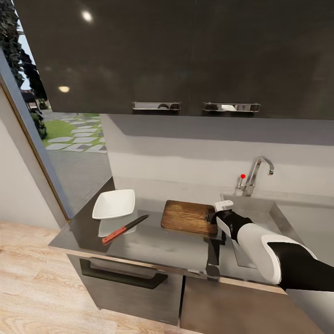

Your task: In the kitchen, take the Vidalia onion out of the sink, dice it on the chopping board with the paring knife, put the diced onion into the bowl on the countertop, then place both the paring knife and the chopping board into the sink.

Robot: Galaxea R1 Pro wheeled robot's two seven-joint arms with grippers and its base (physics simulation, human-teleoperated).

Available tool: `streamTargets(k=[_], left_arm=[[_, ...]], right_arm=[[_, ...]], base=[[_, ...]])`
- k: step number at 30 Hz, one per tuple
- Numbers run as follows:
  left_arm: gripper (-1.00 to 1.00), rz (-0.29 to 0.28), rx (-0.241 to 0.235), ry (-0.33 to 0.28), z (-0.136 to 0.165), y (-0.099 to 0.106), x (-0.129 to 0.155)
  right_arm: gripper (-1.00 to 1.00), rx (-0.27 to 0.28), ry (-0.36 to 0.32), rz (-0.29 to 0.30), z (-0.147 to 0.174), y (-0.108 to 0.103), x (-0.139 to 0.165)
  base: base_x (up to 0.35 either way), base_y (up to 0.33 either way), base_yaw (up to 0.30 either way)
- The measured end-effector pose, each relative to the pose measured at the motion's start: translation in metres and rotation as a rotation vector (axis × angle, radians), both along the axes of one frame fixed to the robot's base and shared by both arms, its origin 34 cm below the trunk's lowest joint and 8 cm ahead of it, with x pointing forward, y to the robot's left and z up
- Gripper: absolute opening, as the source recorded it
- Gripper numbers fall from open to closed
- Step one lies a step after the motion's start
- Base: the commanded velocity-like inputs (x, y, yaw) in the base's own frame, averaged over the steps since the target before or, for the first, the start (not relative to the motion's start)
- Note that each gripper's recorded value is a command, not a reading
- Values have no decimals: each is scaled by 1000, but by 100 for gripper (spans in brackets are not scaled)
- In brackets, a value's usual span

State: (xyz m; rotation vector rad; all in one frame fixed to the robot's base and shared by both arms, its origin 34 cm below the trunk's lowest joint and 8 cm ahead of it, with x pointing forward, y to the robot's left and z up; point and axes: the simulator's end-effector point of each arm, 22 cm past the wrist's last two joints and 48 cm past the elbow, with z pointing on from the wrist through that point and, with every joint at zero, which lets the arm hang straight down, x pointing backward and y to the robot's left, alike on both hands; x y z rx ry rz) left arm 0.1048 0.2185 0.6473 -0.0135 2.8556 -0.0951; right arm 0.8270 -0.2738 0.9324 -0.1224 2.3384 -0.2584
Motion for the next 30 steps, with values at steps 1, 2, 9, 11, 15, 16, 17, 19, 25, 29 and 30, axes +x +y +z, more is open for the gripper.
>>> streamTargets(k=[1, 2, 9, 11, 15, 16, 17, 19, 25, 29, 30], left_arm=[[100, 0, 0, 0, 0, 0, 0], [100, 0, 0, 0, 0, 0, 0], [100, 0, 0, 0, 0, 0, 0], [100, 0, 0, 0, 0, 0, 0], [100, 0, 0, 1, 0, 0, 0], [100, 0, 0, 1, 0, 0, 0], [100, 0, 0, 0, 0, 0, 0], [100, 0, 0, 0, 0, 0, 0], [100, 0, 0, -5, 0, 0, 2], [100, 0, 0, -11, 0, 0, 4], [100, 0, 0, -13, 0, 0, 4]], right_arm=[[100, 0, 0, 0, 0, 0, 0], [100, 0, -1, 1, 0, 0, 0], [100, 1, -8, 2, 1, 1, 1], [100, 1, -9, 2, 1, 1, 1], [100, 2, -11, 2, 2, 1, 2], [100, 2, -11, 3, 2, 2, 2], [100, 2, -12, 4, 2, 2, 2], [100, 3, -12, 4, 2, 3, 2], [100, 3, -18, 5, 6, 4, 2], [100, 3, -25, 5, 10, 4, 3], [100, 3, -26, 5, 11, 4, 3]], base=[[0, 0, 0], [0, 0, 0], [0, 0, 0], [0, 0, 0], [0, 0, 0], [0, 0, 0], [0, 0, 0], [0, 0, 0], [0, 0, 0], [0, 0, 0], [0, 0, 0]])
